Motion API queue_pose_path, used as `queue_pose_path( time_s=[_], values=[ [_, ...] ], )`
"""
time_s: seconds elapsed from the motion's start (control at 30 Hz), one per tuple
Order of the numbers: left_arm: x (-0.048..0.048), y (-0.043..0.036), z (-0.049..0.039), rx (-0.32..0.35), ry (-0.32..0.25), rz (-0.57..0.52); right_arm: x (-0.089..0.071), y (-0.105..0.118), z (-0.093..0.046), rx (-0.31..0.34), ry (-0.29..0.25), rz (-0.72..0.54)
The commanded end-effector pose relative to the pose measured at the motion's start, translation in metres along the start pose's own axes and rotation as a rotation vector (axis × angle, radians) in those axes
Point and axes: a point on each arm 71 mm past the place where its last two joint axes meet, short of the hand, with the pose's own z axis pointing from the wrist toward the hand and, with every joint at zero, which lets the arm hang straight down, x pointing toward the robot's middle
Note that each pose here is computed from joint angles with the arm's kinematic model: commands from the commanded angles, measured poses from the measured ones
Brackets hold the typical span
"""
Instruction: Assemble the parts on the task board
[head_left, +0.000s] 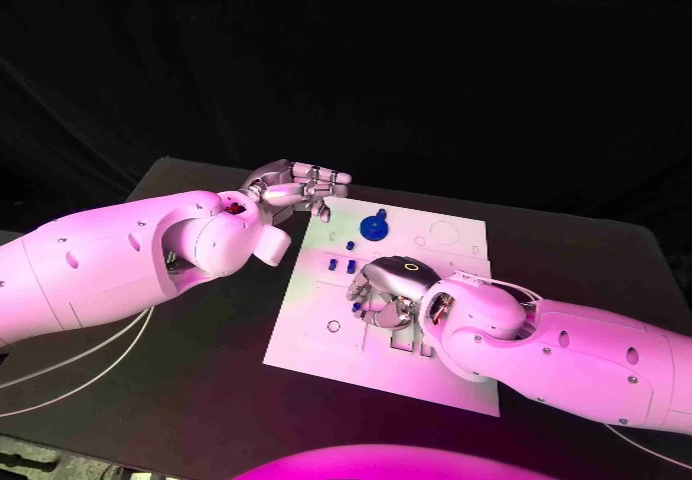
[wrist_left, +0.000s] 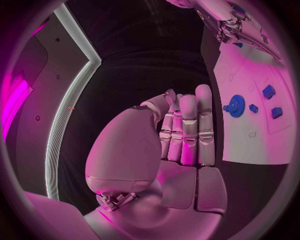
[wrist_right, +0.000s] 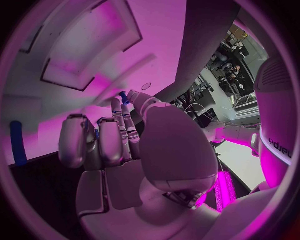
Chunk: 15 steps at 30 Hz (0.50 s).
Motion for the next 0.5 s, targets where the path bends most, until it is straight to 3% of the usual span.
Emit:
queue_pose_path(
  time_s=[0.03,0.3,0.5],
  values=[
    [0.0024,-0.0003,0.0004,-0.003,0.018,-0.003,0.001,-0.004,-0.001,0.012,-0.005,-0.007],
    [0.0018,0.0004,0.0003,-0.011,0.018,-0.003,-0.005,-0.004,-0.014,0.01,-0.034,0.006],
    [0.0,0.0007,-0.0006,-0.016,0.009,-0.006,-0.033,-0.014,-0.037,0.039,-0.06,0.011]
  ],
)
